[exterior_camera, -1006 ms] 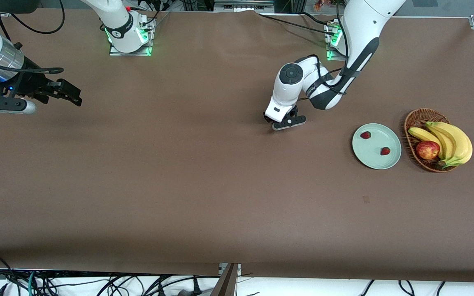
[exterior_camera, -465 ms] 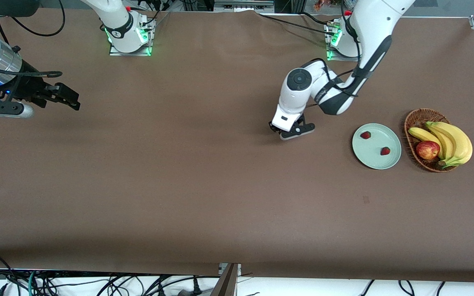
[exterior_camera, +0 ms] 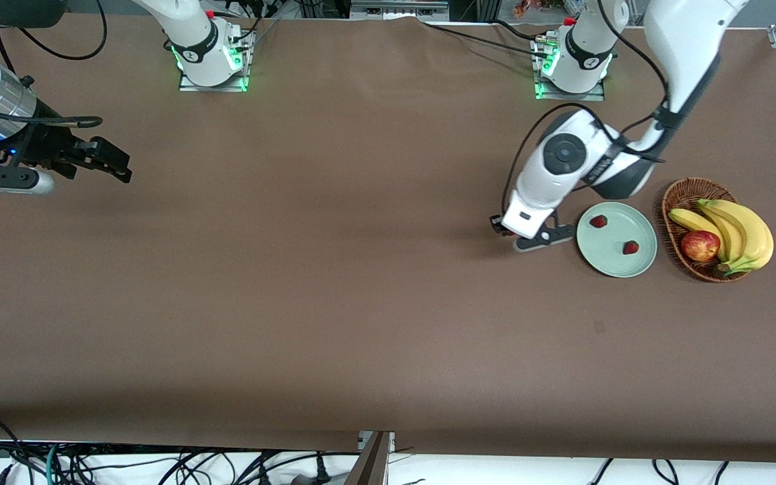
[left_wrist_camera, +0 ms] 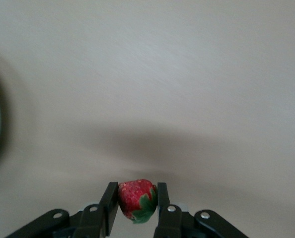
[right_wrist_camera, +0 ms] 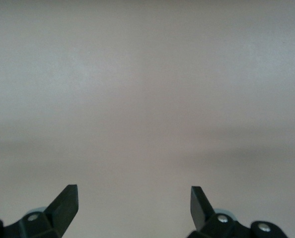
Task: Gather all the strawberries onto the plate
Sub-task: 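Carry the strawberry onto the green plate with the left gripper, release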
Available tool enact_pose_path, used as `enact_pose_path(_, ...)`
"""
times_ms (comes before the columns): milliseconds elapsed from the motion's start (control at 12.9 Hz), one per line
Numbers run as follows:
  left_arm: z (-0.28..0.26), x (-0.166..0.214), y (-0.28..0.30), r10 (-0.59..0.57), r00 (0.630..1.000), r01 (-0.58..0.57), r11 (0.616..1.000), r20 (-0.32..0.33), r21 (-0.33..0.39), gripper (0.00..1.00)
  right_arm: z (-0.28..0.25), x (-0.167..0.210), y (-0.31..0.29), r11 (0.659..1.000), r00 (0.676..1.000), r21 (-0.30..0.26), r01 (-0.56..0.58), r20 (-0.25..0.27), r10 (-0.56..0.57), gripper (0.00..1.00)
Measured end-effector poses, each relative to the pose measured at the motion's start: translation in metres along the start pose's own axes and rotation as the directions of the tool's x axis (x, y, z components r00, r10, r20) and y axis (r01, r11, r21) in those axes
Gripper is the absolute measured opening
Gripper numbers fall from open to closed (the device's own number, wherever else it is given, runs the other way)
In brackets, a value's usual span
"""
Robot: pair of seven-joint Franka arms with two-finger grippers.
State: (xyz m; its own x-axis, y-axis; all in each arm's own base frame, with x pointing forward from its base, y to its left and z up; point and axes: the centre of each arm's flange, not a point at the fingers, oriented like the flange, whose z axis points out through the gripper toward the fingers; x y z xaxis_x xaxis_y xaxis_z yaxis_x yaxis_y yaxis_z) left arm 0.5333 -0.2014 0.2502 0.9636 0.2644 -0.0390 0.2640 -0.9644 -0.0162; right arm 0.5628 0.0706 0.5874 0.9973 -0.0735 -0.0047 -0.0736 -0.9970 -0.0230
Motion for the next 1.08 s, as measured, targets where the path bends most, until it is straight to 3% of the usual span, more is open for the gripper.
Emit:
enact_pose_path(387, -0.007, 0.068, -0.097, 0.098, 0.993, -0.098, 0.995, 0.071, -0.001, 0.36, 0.000, -0.001, -0.007, 1.000, 1.000, 0.000, 0.012, 0.000, -0.012, 1.00)
enact_pose_path(619, -0.019, 0.096, -0.179, 0.172, 0.982, -0.173, 0.985, 0.079, 0.005, 0.36, 0.000, -0.001, -0.007, 1.000, 1.000, 0.000, 0.012, -0.001, -0.012, 1.00)
enact_pose_path(852, -0.010, 0.102, -0.221, 0.214, 0.972, -0.214, 0.977, 0.102, -0.007, 0.36, 0.000, -0.001, -0.007, 1.000, 1.000, 0.000, 0.012, -0.001, -0.012, 1.00)
enact_pose_path(1084, 0.022, 0.093, -0.218, 0.231, 0.966, -0.232, 0.973, 0.111, -0.012, 0.36, -0.001, -0.001, -0.007, 1.000, 1.000, 0.001, 0.012, -0.004, -0.012, 1.00)
